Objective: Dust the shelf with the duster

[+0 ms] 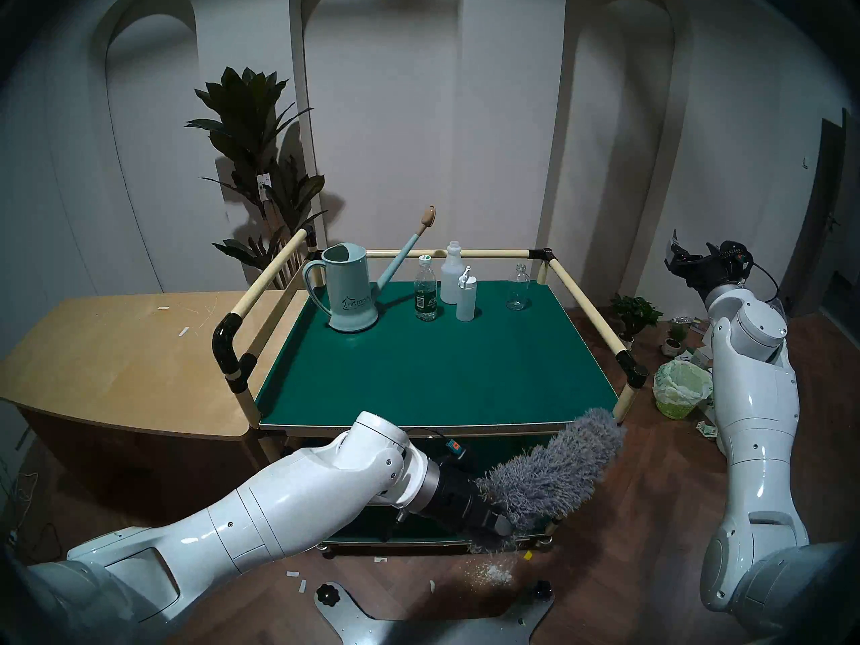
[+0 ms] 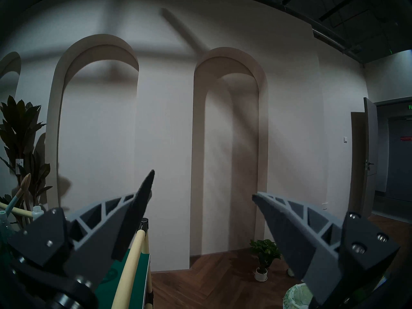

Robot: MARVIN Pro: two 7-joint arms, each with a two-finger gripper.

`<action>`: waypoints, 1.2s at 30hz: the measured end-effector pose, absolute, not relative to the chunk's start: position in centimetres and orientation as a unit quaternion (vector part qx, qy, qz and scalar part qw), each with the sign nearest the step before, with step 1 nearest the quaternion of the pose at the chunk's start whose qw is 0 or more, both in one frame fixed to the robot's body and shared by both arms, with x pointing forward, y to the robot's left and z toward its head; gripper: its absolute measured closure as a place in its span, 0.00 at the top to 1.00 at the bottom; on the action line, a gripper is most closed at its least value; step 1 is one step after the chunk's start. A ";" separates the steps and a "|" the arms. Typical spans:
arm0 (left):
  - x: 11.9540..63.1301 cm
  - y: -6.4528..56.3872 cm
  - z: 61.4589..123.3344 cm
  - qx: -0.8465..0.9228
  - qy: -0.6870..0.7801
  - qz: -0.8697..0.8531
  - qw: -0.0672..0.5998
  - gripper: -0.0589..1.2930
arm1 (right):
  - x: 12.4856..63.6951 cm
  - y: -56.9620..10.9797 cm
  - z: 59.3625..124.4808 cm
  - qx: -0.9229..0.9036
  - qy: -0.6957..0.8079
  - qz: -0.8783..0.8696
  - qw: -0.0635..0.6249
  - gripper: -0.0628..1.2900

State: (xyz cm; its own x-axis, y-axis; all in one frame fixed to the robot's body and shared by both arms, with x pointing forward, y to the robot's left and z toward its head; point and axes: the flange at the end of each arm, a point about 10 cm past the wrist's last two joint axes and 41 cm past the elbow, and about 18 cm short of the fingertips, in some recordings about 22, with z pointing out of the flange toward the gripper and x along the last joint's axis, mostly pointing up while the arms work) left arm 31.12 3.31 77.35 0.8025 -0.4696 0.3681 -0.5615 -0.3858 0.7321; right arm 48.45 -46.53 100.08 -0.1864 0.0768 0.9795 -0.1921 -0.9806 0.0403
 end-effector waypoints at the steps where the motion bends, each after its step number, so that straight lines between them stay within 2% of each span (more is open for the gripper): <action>1: 30.8 3.2 77.1 0.828 -0.312 0.042 0.463 0.23 | 48.5 -46.5 99.9 0.633 -0.044 0.768 0.088 0.97; 7: 29.9 2.7 76.6 0.818 -0.325 0.031 0.474 0.23 | 48.6 -46.6 98.8 0.639 -0.033 0.762 0.093 0.97; 17: 31.6 4.4 79.0 0.826 -0.307 0.086 0.465 0.22 | 48.7 -46.5 98.3 0.639 -0.037 0.763 0.084 0.97; 26: 31.5 7.1 76.2 0.855 -0.234 0.052 0.460 0.22 | 49.6 -45.1 98.2 0.637 -0.031 0.767 0.062 0.97; 36: 31.5 9.8 74.4 0.891 -0.172 0.059 0.416 0.22 | 51.2 -43.4 97.7 0.643 -0.017 0.765 0.038 0.97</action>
State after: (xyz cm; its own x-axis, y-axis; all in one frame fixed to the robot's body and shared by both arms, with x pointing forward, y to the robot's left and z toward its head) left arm 31.46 9.84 74.41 0.9340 -0.2563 0.2488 -0.3553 -0.5949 0.7210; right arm 51.20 -43.38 97.68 -0.1708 0.0366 0.9846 -0.0799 -0.9965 0.0232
